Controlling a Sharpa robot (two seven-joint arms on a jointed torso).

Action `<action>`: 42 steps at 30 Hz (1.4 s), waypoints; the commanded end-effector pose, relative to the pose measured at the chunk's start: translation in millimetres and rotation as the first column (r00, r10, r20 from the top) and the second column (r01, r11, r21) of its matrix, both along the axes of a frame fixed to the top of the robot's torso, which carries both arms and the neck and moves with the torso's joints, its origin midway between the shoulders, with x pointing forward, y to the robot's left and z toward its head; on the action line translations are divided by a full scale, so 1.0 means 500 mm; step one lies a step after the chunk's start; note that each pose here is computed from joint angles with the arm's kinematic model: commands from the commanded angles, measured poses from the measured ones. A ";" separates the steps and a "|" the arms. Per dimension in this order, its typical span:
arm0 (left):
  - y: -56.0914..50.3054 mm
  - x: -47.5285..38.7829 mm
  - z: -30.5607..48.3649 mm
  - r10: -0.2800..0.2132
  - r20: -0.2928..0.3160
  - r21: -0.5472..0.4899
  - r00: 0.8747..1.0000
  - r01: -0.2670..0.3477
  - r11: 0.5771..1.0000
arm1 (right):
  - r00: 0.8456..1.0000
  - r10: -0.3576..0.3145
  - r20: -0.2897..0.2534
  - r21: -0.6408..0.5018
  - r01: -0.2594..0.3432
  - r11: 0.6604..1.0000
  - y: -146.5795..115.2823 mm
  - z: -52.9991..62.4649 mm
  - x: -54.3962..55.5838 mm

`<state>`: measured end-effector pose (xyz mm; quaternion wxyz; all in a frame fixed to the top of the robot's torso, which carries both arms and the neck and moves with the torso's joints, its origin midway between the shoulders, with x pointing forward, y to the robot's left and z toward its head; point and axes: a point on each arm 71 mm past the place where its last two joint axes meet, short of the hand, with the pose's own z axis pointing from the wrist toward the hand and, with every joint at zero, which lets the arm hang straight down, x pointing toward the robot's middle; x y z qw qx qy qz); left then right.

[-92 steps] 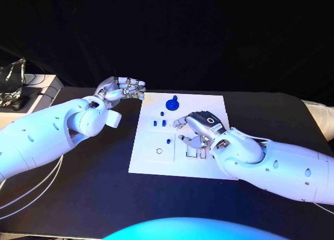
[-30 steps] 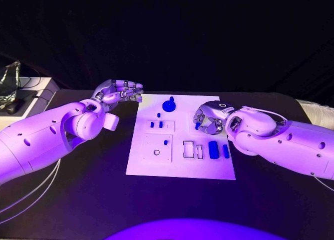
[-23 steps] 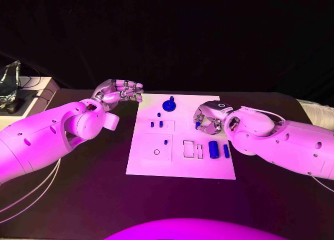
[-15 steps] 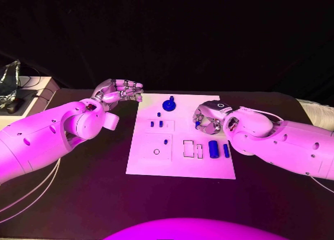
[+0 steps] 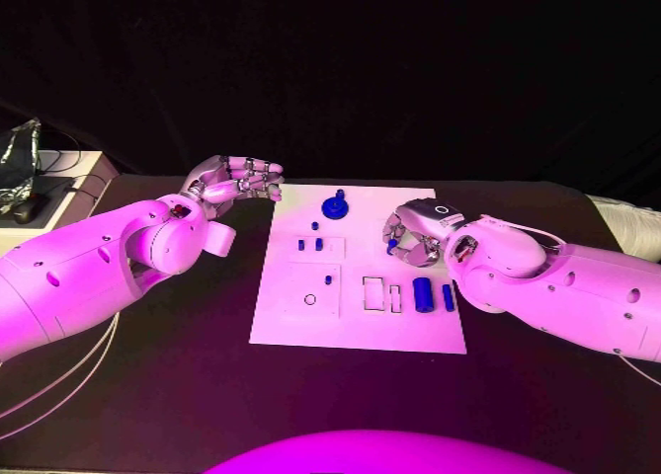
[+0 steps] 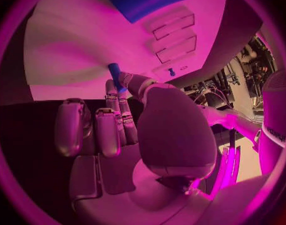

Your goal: Assemble the parts on the task board

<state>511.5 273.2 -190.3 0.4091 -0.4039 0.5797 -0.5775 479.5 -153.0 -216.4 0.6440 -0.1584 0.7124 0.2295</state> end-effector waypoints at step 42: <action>-0.028 0.007 -0.008 -0.032 -0.010 -0.036 0.999 0.032 0.999 | 0.948 0.317 -0.021 0.126 -0.312 0.942 0.228 -0.025 -0.138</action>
